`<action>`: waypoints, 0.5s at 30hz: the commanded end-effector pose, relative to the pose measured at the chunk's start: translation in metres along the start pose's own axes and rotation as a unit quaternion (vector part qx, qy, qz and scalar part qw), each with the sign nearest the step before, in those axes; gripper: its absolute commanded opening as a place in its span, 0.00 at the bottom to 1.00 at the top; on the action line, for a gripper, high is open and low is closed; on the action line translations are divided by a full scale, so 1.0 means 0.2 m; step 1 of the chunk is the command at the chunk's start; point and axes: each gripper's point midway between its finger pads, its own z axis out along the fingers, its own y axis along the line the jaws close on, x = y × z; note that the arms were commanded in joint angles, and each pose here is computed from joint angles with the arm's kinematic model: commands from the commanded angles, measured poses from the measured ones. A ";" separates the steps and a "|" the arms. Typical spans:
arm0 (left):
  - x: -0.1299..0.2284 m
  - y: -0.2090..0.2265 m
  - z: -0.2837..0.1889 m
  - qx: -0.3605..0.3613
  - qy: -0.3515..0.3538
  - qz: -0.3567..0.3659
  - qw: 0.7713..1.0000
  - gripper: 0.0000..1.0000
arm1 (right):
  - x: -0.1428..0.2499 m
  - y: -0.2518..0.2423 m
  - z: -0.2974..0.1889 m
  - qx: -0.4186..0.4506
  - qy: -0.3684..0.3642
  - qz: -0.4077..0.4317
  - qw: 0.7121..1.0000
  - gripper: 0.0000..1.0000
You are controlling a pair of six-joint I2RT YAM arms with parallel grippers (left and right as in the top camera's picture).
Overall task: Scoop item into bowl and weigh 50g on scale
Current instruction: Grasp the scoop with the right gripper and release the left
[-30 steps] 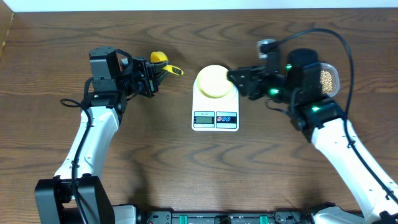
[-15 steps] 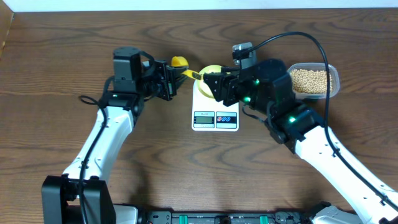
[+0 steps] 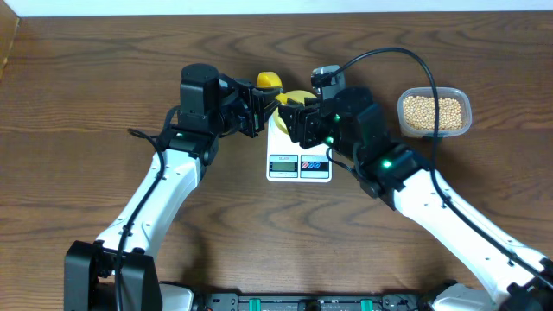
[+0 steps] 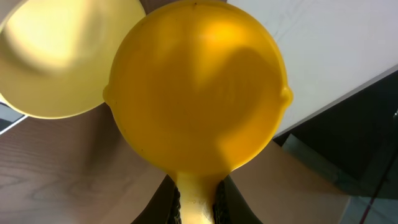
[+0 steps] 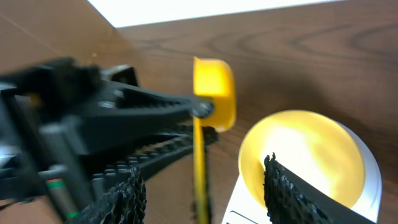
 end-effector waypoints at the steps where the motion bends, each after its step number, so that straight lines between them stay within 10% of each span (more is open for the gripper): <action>1: 0.02 -0.04 -0.01 0.009 0.003 0.004 1.000 0.07 | -0.03 0.02 0.02 0.001 -0.011 0.002 1.000 0.59; 11: 0.06 -0.03 -0.01 0.004 0.027 0.004 1.000 0.07 | -0.03 0.06 0.04 -0.024 -0.010 0.000 1.000 0.54; 15: 0.07 -0.03 -0.01 0.004 0.030 0.011 0.999 0.07 | -0.06 0.05 0.04 -0.020 -0.020 0.000 1.000 0.34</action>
